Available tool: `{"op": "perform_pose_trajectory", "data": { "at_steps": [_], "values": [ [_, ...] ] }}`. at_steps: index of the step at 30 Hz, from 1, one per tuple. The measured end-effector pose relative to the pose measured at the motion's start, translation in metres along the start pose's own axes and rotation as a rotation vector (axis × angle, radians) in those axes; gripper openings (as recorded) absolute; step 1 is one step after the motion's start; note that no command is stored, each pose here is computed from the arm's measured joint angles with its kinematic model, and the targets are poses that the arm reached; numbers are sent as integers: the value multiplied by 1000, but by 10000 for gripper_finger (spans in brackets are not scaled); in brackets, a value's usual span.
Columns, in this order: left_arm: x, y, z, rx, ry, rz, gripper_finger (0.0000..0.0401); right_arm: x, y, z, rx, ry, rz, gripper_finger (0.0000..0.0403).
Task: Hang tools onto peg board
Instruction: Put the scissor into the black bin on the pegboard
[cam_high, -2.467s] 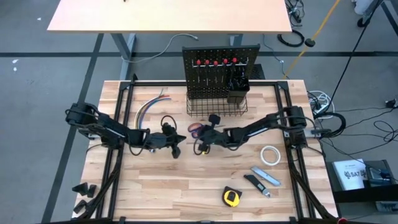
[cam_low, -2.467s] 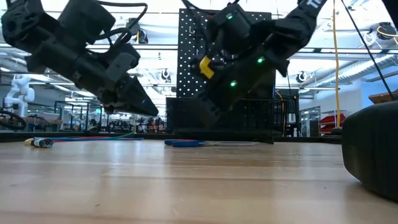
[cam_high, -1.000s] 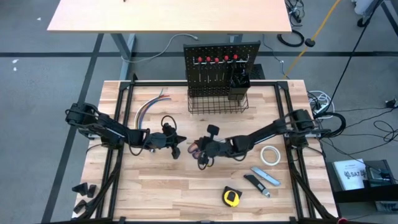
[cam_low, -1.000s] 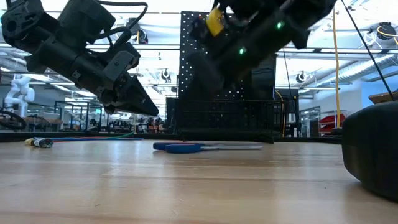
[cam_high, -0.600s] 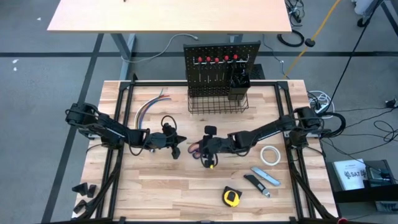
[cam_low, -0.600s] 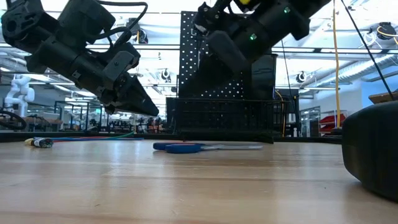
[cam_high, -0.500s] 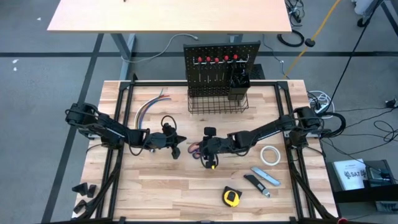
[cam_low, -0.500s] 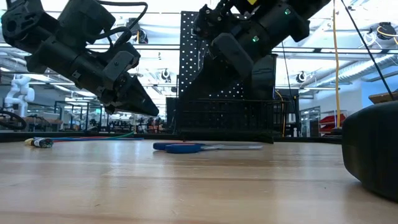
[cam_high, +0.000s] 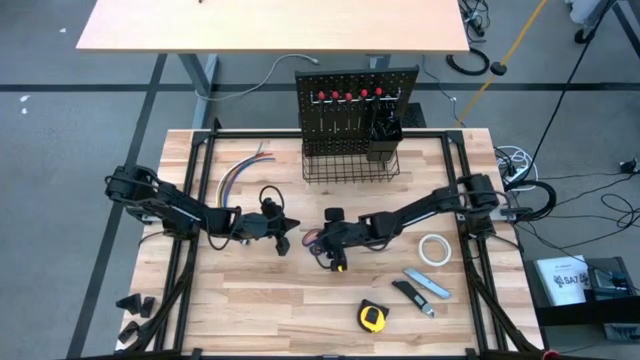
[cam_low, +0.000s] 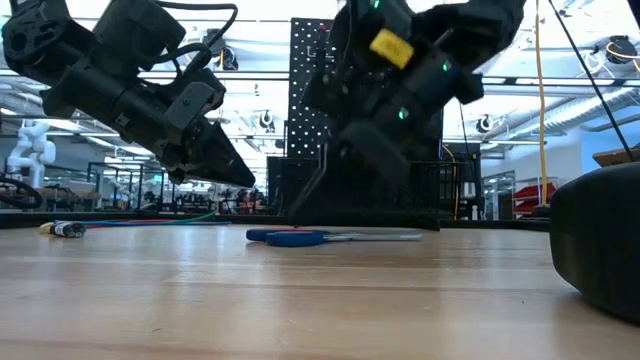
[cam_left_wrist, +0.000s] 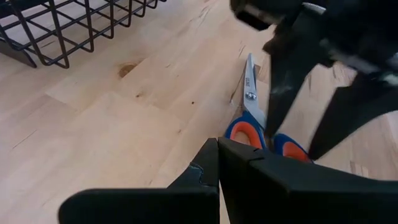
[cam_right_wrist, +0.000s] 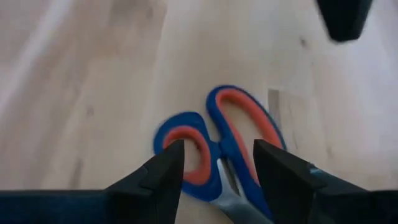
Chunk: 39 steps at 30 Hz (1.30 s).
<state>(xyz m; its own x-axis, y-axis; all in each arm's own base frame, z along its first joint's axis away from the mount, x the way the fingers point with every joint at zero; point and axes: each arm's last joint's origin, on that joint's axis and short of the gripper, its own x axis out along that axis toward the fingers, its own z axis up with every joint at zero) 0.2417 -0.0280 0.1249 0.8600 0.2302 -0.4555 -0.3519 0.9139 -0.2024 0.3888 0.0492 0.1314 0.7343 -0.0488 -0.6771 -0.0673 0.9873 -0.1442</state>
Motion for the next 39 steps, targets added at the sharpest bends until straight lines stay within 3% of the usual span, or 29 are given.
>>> {"op": "perform_pose_trajectory", "data": {
  "at_steps": [7, 13, 19, 24, 34, 39],
  "values": [
    [0, 0, 0, 0, 0, -1, 0, 19, -8, -13, 45, 36, -17, 185],
    [0, 0, 0, 1, 0, -1, 0, 20, -11, -17, 135, 78, 20, 183],
    [0, 0, 0, 1, 0, -1, 0, 17, -11, -23, 229, 224, 28, 169],
    [0, 0, 0, 0, 0, -1, 0, 16, -7, -22, 247, 248, 19, 165],
    [0, 0, 0, 1, 1, -1, 0, 10, -9, 11, 220, 301, 40, 164],
    [0, 0, 0, 2, 2, 0, 0, 3, -11, 35, 190, 258, 50, 164]
  ]
}}
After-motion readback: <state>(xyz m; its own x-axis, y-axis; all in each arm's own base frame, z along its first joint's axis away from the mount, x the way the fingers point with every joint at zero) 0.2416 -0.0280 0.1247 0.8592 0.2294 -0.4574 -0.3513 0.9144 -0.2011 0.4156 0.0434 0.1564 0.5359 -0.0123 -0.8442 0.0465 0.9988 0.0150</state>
